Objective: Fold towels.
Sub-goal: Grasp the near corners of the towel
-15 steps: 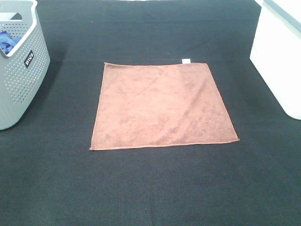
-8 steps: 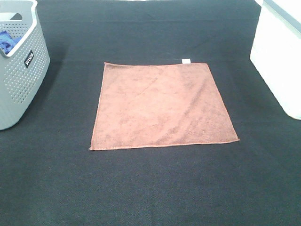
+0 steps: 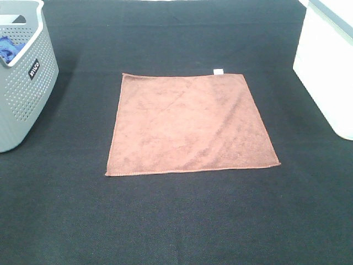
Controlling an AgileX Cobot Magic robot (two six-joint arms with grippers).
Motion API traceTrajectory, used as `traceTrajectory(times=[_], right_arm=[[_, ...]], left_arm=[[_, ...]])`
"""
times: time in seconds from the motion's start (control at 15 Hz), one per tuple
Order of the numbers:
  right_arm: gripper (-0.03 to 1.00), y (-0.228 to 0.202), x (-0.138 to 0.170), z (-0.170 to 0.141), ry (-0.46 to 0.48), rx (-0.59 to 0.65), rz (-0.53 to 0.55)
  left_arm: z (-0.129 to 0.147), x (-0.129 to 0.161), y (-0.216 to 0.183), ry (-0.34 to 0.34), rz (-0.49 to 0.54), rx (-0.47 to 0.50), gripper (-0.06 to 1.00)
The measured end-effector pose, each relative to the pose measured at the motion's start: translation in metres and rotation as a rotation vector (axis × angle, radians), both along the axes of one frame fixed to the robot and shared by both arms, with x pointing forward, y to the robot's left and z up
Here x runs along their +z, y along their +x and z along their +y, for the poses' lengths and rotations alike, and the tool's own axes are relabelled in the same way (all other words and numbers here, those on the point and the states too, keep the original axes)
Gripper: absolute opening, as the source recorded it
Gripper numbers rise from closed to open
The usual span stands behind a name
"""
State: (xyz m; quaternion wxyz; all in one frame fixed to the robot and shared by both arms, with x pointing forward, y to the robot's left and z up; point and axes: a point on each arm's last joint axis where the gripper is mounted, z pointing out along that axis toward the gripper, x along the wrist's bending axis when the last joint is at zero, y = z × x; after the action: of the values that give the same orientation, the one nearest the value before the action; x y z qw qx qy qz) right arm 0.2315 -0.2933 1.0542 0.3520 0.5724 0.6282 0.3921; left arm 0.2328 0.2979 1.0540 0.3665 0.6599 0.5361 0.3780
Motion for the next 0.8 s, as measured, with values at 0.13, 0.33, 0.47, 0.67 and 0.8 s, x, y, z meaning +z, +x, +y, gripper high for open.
traceTrajectory(times=[0.13,0.33,0.47,0.67,0.8], right_arm=[[0.74,0.0000,0.0000,0.0000,0.000,0.000,0.000],[0.74,0.0000,0.0000,0.0000,0.000,0.000,0.000],[0.74,0.0000,0.0000,0.0000,0.000,0.000,0.000],[0.74,0.0000,0.0000,0.0000,0.000,0.000,0.000],[0.74,0.0010,0.0001,0.0000,0.000,0.000,0.005]], left_arm=[[0.0000,0.0000,0.0000,0.000,0.000,0.000,0.68],[0.0000,0.0000,0.0000,0.000,0.000,0.000,0.68],[0.0000,0.0000,0.0000,0.000,0.000,0.000,0.68],[0.0000,0.0000,0.0000,0.000,0.000,0.000,0.68],[0.0000,0.0030,0.0002,-0.002,-0.025,0.001,0.68]])
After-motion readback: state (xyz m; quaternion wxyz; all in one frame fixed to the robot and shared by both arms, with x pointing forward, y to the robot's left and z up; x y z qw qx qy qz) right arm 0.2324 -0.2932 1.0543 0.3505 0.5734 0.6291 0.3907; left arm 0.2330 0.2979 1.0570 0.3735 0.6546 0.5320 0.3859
